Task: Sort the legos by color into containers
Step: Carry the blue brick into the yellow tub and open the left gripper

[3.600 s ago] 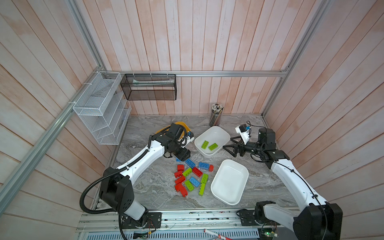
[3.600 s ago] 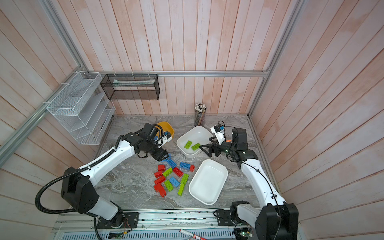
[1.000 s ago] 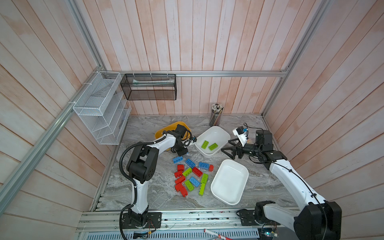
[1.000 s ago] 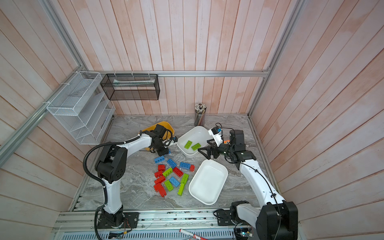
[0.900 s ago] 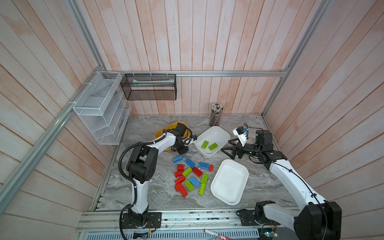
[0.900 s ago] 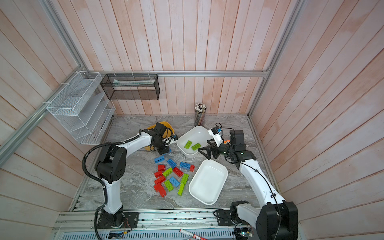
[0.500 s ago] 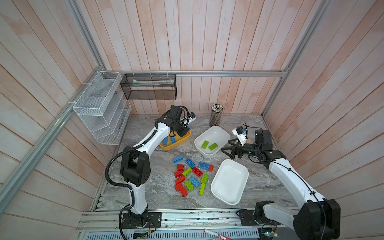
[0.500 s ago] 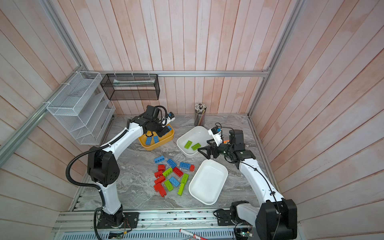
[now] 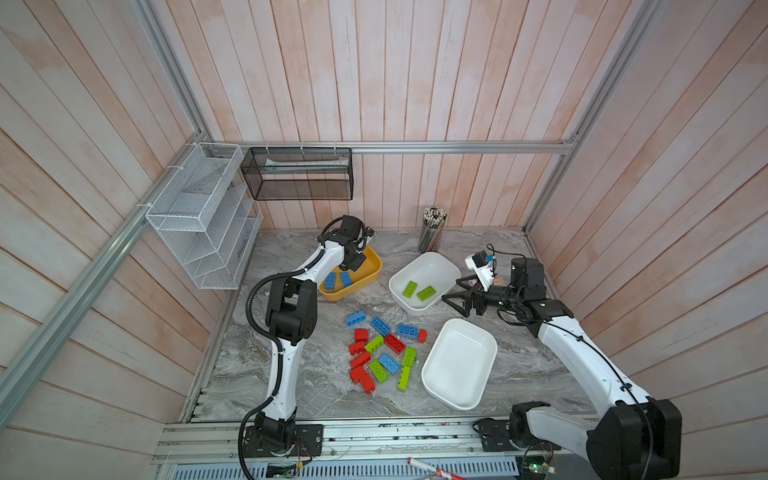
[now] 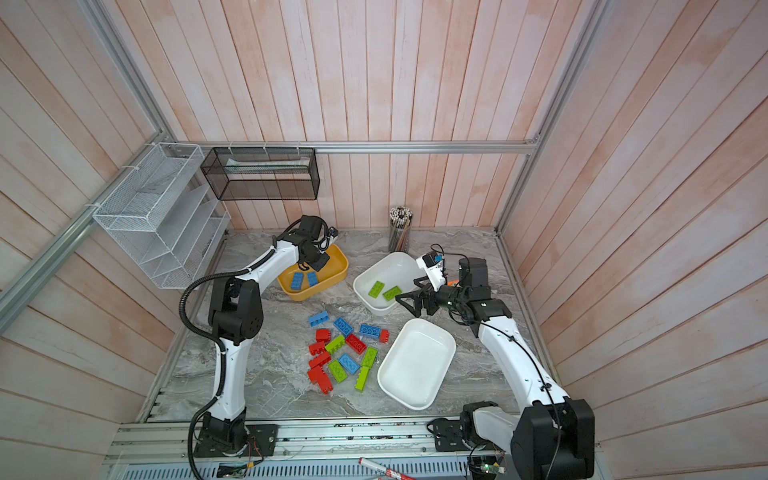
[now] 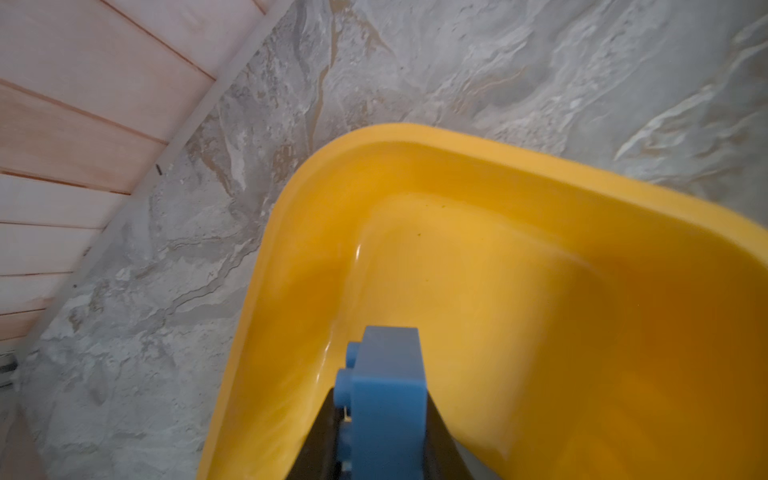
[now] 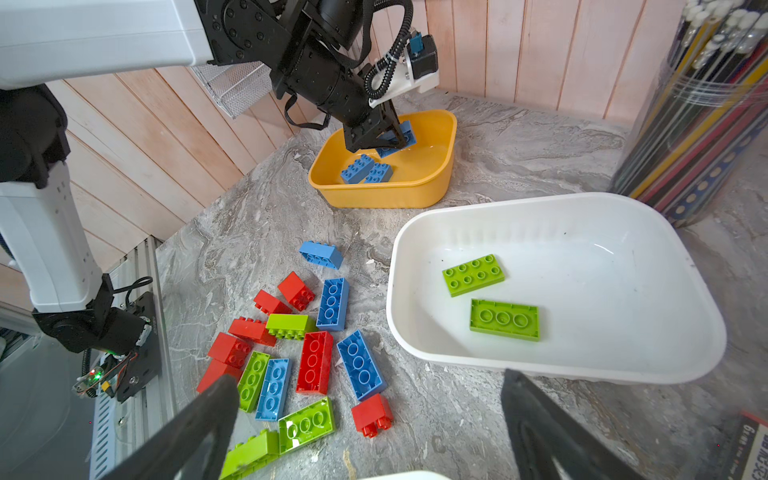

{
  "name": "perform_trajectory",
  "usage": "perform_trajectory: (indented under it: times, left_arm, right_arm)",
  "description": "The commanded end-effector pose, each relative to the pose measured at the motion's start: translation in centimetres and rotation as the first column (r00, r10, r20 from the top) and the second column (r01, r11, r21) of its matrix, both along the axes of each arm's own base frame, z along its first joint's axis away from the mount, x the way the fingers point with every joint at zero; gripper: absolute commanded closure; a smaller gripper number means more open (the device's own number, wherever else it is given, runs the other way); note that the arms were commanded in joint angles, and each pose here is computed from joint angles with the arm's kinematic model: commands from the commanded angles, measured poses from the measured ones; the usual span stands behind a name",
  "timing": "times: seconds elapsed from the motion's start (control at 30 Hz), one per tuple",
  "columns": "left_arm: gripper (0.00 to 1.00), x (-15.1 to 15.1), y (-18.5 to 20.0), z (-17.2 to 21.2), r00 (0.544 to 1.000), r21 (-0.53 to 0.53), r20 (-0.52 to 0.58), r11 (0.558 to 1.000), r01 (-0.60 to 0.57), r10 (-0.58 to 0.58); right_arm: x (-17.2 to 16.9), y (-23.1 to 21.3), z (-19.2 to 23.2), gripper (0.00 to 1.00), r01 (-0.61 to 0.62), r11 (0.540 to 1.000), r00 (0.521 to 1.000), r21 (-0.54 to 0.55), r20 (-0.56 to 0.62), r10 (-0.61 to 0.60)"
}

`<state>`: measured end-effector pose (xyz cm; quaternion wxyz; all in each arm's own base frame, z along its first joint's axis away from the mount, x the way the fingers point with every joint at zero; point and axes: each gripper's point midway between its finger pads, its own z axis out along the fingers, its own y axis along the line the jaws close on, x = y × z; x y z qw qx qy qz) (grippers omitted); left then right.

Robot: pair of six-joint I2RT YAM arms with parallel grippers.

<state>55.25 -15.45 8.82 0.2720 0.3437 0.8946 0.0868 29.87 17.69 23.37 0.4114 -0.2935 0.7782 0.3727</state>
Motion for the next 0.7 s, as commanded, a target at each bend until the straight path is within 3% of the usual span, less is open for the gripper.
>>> perform_trajectory:
  times: [0.0,0.17,0.3,0.4,0.53,0.67]
  left_arm:
    - [0.74,1.0,1.7,-0.6,0.999,0.082,0.038,0.996,-0.023,0.02]
    - [0.71,0.6,2.6,-1.9,1.0,0.127,0.012,0.992,-0.021,0.02]
    - [0.61,-0.3,2.7,-2.1,0.999,0.119,-0.024,0.993,-0.021,0.024]
    - [0.48,-1.1,2.1,-0.5,0.999,0.057,-0.036,0.998,-0.032,0.034]
    - [0.41,-3.3,0.6,2.4,0.997,-0.049,-0.069,0.999,-0.02,0.016]
    - [0.35,-7.7,-1.6,4.8,0.993,-0.184,-0.115,0.983,0.009,-0.031]
  right_arm:
    - [0.1,-0.2,0.4,0.02,0.003,1.0,1.0,-0.009,0.01,-0.003]
    - [0.1,-0.1,0.4,0.02,0.003,1.0,1.0,-0.001,0.002,-0.003]
    - [-0.1,-0.2,0.6,0.02,0.002,1.0,1.0,0.0,0.008,-0.002]
    - [-0.2,-0.2,0.8,0.02,0.001,1.0,1.0,-0.003,0.01,-0.001]
    - [-0.2,-0.3,1.2,0.02,0.006,1.0,1.0,-0.006,0.02,-0.006]
    - [-0.3,-0.3,1.3,0.02,0.006,1.0,1.0,-0.005,0.022,-0.006]
